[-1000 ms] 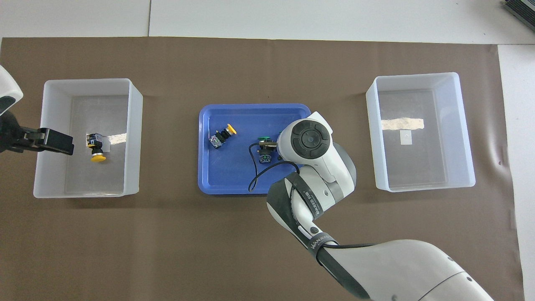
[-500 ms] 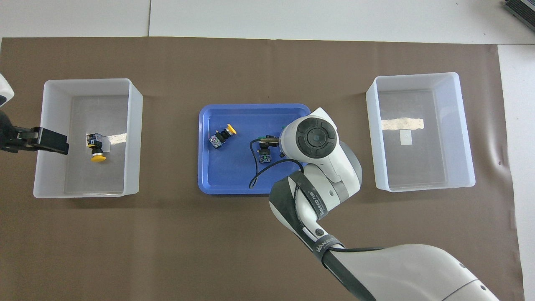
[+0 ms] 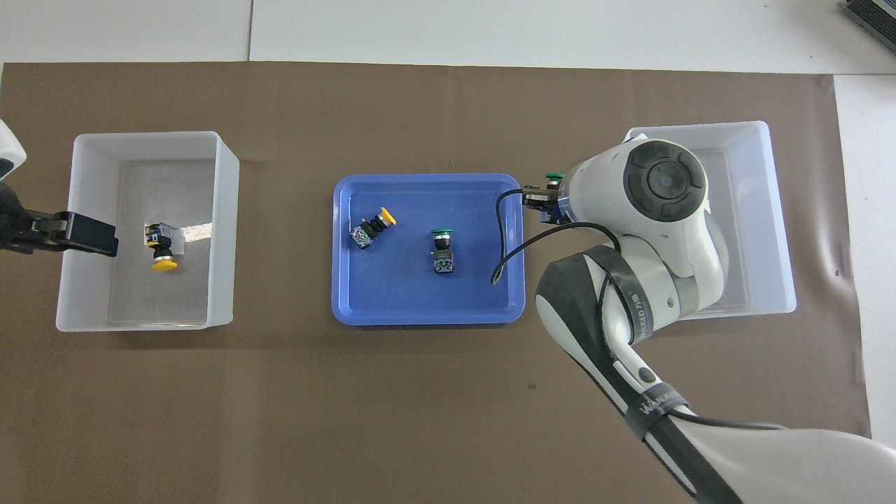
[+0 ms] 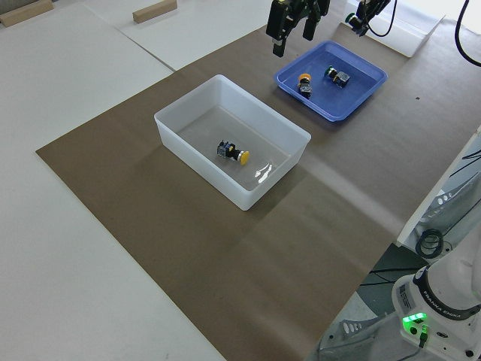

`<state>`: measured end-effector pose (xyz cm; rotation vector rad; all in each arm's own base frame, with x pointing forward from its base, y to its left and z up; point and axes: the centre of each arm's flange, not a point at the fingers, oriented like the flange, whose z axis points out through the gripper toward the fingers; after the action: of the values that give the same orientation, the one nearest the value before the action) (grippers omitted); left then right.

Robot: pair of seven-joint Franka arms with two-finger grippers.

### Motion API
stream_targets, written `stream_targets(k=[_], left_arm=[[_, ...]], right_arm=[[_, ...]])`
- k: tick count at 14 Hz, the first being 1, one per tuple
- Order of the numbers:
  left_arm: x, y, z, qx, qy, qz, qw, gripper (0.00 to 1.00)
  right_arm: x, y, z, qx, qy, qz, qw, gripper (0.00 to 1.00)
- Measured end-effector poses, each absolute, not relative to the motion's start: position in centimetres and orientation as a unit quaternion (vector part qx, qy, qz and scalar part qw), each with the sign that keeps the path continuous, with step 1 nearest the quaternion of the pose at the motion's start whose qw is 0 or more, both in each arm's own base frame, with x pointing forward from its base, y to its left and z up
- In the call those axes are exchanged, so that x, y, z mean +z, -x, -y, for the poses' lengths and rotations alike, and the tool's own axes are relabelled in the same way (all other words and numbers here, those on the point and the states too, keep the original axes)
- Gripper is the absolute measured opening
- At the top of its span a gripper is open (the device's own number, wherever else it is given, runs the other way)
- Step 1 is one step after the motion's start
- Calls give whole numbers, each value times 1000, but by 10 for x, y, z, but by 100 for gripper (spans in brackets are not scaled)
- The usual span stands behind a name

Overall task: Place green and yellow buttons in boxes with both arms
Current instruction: 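Carry the green button into the right box while the left gripper reaches the tray, then grasp a yellow button with the left gripper and lift it toward its box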

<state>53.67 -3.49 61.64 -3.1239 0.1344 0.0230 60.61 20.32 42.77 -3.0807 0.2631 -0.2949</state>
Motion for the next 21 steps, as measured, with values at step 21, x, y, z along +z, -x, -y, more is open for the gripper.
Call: stream_targets(k=[21], left_arm=[[357, -601, 297, -95, 969, -229, -14, 100]], right_arm=[[330, -618, 21, -77, 997, 20, -22, 33]])
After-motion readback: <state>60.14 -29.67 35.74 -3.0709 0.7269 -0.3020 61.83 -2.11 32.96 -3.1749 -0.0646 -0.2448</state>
